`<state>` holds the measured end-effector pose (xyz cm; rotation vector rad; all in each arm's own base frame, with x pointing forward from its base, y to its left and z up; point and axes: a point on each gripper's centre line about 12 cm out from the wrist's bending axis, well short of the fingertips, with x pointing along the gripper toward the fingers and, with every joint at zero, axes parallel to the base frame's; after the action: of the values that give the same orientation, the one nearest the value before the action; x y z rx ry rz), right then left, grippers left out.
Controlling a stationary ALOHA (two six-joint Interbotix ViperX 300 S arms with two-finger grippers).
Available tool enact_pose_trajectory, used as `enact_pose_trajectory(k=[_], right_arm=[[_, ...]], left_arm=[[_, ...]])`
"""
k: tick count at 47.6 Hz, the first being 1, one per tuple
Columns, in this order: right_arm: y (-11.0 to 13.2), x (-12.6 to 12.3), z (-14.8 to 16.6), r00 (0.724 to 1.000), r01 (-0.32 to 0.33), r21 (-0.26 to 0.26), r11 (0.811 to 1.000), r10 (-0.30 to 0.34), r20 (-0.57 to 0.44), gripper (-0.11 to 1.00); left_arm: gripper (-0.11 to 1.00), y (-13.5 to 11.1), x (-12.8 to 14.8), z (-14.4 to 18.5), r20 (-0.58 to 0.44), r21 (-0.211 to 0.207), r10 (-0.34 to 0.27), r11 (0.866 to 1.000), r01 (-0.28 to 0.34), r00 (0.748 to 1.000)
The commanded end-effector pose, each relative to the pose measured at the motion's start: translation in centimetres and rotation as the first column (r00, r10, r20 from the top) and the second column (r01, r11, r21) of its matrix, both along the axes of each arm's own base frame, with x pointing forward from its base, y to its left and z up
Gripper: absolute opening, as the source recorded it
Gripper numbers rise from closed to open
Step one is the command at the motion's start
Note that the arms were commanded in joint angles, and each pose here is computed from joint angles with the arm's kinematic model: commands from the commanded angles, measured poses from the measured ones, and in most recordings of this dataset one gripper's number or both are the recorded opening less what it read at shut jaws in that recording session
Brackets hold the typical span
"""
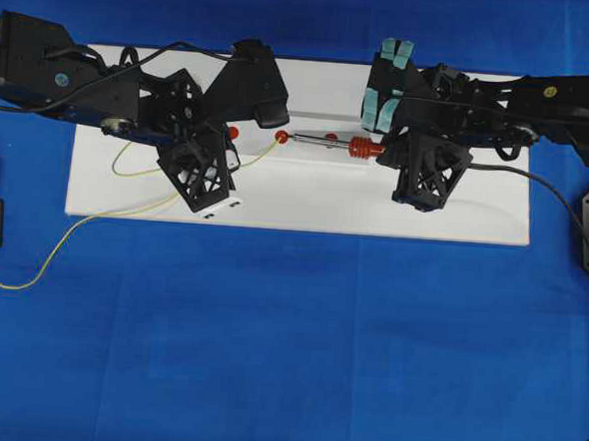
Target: Touch the tip of the soldering iron to the tip of the solder at the mark.
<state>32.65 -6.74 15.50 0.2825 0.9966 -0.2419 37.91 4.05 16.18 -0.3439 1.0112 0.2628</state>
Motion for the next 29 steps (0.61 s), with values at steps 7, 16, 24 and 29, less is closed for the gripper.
enact_pose_trajectory(k=[7, 16, 24, 29], right_arm=[[-0.07, 0.71, 1.12, 0.999, -0.003, -0.011, 1.000, 0.003, 0.040, 0.06], [-0.06, 0.71, 1.12, 0.999, -0.002, -0.009, 1.000, 0.003, 0.040, 0.06], [-0.06, 0.71, 1.12, 0.999, -0.002, -0.009, 1.000, 0.003, 0.040, 0.06], [-0.07, 0.70, 1.17, 0.999, -0.003, -0.011, 1.000, 0.003, 0.041, 0.06]], left_arm=[[0.04, 0.13, 0.52, 1.17, 0.036, 0.007, 0.000, 1.000, 0.000, 0.999], [0.04, 0.13, 0.52, 1.17, 0.036, 0.007, 0.000, 1.000, 0.000, 0.999], [0.04, 0.19, 0.52, 1.11, 0.035, 0.006, 0.003, 1.000, -0.003, 0.999], [0.04, 0.13, 0.53, 1.11, 0.035, 0.006, 0.001, 1.000, -0.001, 0.999]])
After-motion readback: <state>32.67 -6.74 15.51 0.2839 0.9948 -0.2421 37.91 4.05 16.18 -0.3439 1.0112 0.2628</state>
